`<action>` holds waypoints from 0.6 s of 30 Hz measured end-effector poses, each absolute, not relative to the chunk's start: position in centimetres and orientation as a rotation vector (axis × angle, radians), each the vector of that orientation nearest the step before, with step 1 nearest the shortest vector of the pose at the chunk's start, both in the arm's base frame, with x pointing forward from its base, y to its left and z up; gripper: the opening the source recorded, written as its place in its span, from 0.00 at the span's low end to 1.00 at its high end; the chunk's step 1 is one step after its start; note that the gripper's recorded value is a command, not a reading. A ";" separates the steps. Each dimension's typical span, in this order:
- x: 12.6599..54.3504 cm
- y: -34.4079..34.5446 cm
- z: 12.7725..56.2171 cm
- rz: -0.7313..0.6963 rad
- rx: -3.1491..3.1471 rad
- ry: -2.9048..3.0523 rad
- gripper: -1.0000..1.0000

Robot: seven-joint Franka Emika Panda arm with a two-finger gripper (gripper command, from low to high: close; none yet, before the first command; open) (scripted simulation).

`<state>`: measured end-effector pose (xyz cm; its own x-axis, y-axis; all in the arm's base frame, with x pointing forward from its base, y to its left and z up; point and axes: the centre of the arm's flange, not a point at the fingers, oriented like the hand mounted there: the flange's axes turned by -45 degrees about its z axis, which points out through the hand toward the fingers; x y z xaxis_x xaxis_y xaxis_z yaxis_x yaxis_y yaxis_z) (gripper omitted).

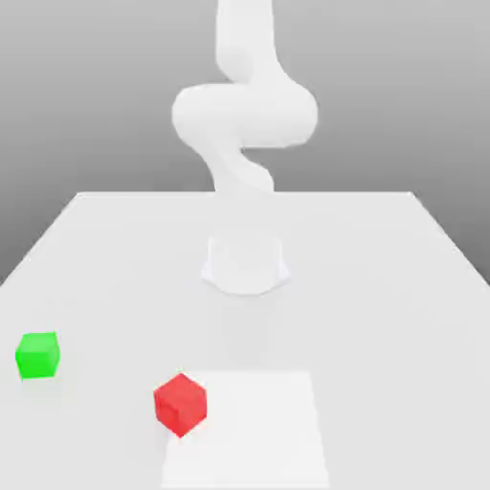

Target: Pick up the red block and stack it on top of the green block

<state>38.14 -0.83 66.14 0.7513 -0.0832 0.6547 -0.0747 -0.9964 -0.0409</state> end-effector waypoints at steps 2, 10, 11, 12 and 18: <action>40.7 -1.7 61.6 -0.985 -2.957 0.231 0.50; 45.1 -5.3 43.5 -0.568 -3.006 0.611 0.50; 45.1 -5.8 41.3 -0.515 -3.006 0.659 0.50; 45.0 -6.2 39.0 -0.463 -3.005 0.707 0.50; 41.9 -8.4 26.2 -0.145 -2.966 1.000 0.50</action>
<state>41.86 -8.42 26.24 0.7921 -0.6045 0.0849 -0.6037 -0.7963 -0.0376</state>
